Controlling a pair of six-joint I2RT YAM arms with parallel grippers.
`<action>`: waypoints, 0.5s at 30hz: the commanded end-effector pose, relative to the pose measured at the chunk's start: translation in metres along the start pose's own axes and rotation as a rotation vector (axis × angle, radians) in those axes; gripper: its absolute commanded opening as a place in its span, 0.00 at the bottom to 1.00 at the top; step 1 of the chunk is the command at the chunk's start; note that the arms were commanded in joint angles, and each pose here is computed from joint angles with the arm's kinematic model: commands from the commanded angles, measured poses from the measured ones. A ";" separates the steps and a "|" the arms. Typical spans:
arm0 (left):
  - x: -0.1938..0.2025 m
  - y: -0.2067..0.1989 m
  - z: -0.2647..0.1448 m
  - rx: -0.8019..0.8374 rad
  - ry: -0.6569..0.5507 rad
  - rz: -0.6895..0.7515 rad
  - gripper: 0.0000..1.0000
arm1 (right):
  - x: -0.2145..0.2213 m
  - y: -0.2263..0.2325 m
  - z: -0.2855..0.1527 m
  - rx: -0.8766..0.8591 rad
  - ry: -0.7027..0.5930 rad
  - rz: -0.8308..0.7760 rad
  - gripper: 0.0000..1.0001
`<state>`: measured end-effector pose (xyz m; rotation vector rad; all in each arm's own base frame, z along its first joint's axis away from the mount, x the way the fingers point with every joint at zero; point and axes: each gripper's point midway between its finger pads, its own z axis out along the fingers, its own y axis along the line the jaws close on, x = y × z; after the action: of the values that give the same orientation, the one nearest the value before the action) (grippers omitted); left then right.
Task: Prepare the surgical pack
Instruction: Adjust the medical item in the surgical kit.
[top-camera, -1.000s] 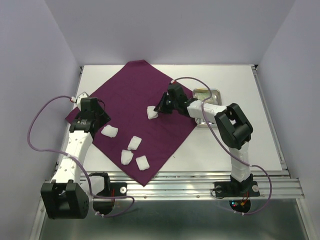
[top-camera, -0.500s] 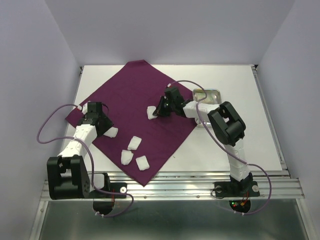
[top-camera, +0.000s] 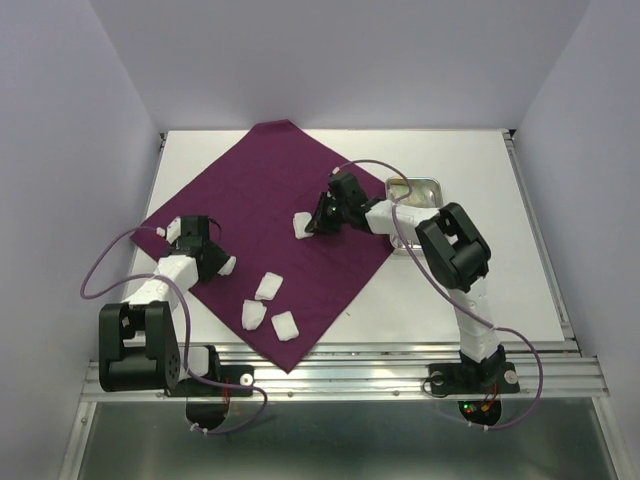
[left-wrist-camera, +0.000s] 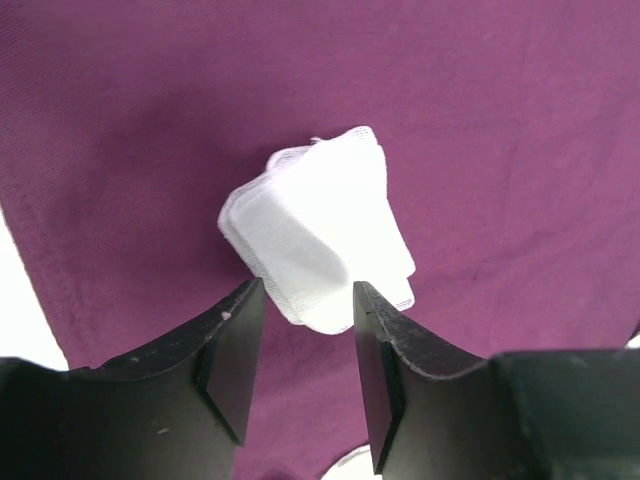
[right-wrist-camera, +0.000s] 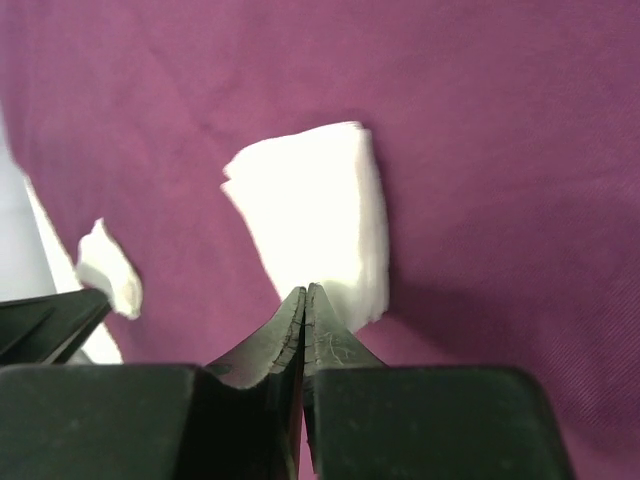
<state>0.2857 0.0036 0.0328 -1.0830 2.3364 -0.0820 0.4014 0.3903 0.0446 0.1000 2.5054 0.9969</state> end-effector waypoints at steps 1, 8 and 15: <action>-0.011 0.003 -0.006 0.003 -0.078 -0.075 0.51 | -0.023 0.052 -0.034 -0.116 -0.058 -0.061 0.04; 0.000 0.013 0.000 0.024 -0.101 -0.134 0.48 | -0.022 0.065 -0.056 -0.158 -0.060 -0.077 0.05; 0.013 0.015 0.013 0.019 -0.057 -0.138 0.46 | -0.017 0.065 -0.071 -0.159 -0.064 -0.087 0.05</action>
<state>0.2768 0.0073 0.0229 -1.1930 2.2055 -0.1214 0.3883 0.3893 0.1211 0.0247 2.3859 1.1093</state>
